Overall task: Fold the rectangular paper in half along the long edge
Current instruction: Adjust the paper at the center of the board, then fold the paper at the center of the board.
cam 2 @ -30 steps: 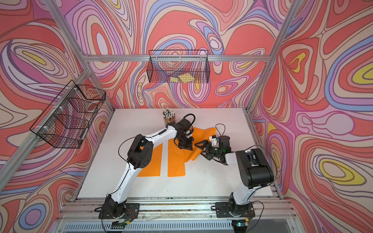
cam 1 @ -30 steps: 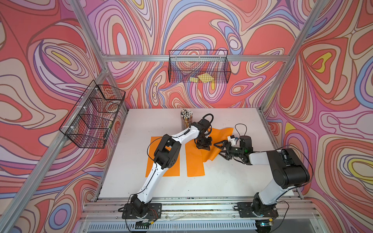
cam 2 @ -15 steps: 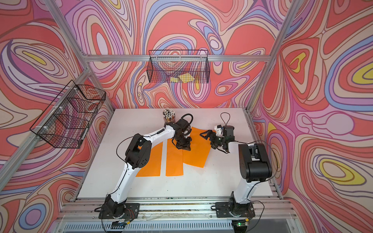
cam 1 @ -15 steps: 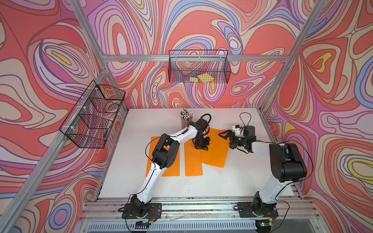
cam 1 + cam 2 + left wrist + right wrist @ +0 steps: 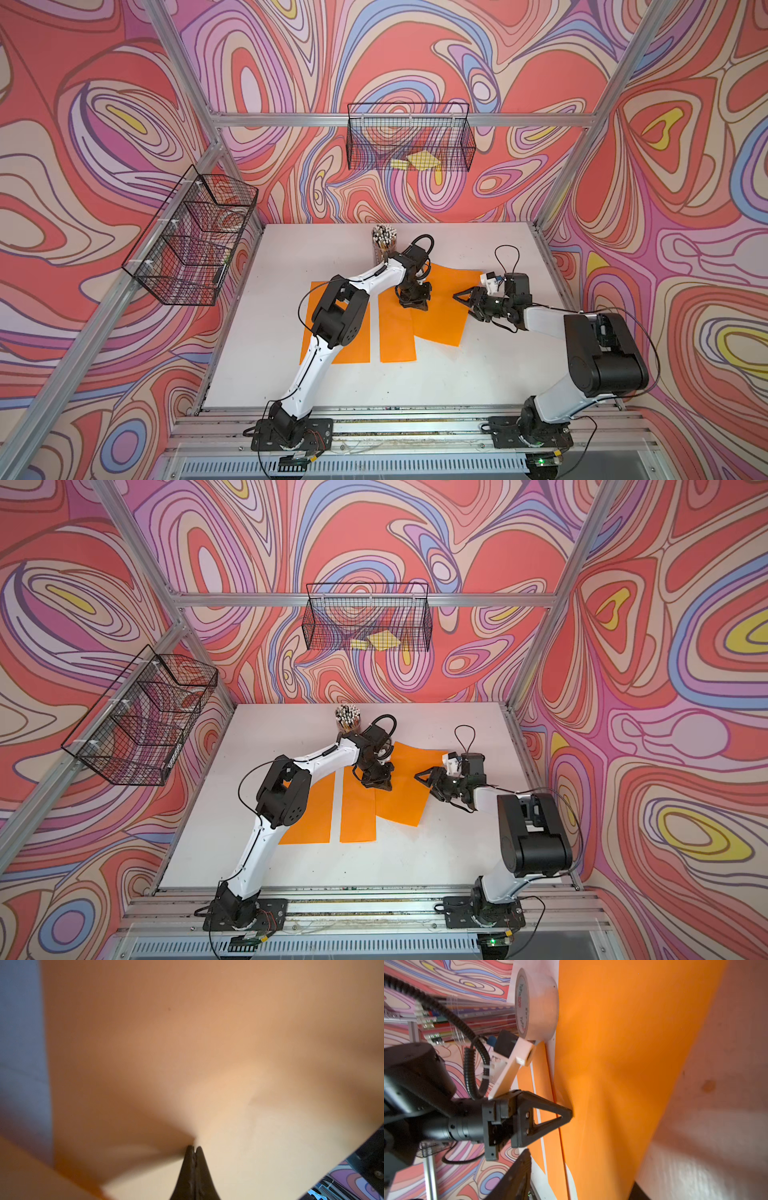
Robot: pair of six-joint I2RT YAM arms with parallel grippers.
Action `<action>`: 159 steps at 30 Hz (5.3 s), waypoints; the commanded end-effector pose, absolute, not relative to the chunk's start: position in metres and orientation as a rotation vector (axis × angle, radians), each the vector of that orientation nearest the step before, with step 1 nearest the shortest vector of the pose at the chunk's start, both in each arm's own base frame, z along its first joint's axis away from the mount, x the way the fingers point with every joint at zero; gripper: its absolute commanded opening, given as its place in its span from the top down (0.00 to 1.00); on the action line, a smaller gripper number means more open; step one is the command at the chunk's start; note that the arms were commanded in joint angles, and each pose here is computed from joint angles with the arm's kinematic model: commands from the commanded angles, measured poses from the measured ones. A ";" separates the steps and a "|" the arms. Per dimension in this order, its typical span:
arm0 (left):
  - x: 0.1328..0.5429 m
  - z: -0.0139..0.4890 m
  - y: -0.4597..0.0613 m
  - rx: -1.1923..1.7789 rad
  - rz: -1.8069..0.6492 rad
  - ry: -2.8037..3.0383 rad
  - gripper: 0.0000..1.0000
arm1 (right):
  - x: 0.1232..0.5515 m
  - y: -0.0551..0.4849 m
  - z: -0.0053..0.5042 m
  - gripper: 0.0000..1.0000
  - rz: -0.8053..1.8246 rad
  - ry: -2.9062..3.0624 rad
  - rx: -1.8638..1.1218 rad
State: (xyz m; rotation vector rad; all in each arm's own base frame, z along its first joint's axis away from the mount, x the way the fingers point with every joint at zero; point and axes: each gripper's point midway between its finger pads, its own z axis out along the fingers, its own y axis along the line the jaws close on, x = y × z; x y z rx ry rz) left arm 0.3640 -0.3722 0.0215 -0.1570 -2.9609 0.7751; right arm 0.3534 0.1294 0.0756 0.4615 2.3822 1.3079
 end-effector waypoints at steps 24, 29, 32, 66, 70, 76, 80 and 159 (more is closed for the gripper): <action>0.346 0.069 -0.355 -0.168 0.827 -3.030 0.42 | 0.322 0.116 0.082 1.00 1.140 2.489 0.504; 0.334 0.099 -0.336 -0.252 0.816 -3.092 0.28 | 0.303 0.114 0.095 1.00 1.112 2.528 0.497; 0.327 0.108 -0.321 -0.266 0.801 -3.111 0.27 | 0.287 0.109 0.105 1.00 1.054 2.564 0.482; 0.299 0.108 -0.325 -0.104 1.084 -2.983 0.29 | 0.242 0.073 0.086 1.00 0.709 2.759 0.716; 0.296 0.102 -0.343 -0.157 1.050 -2.973 0.38 | 0.238 0.070 0.078 1.00 0.672 2.791 0.724; 0.289 0.090 -0.364 -0.158 1.073 -2.929 0.64 | 0.236 0.067 0.076 1.00 0.640 2.798 0.716; 0.280 0.079 -0.377 -0.191 1.030 -2.915 0.77 | 0.237 0.069 0.075 1.00 0.652 2.803 0.712; 0.284 0.028 -0.366 -0.382 0.687 -3.080 1.00 | 0.285 0.088 0.082 1.00 0.499 2.949 0.521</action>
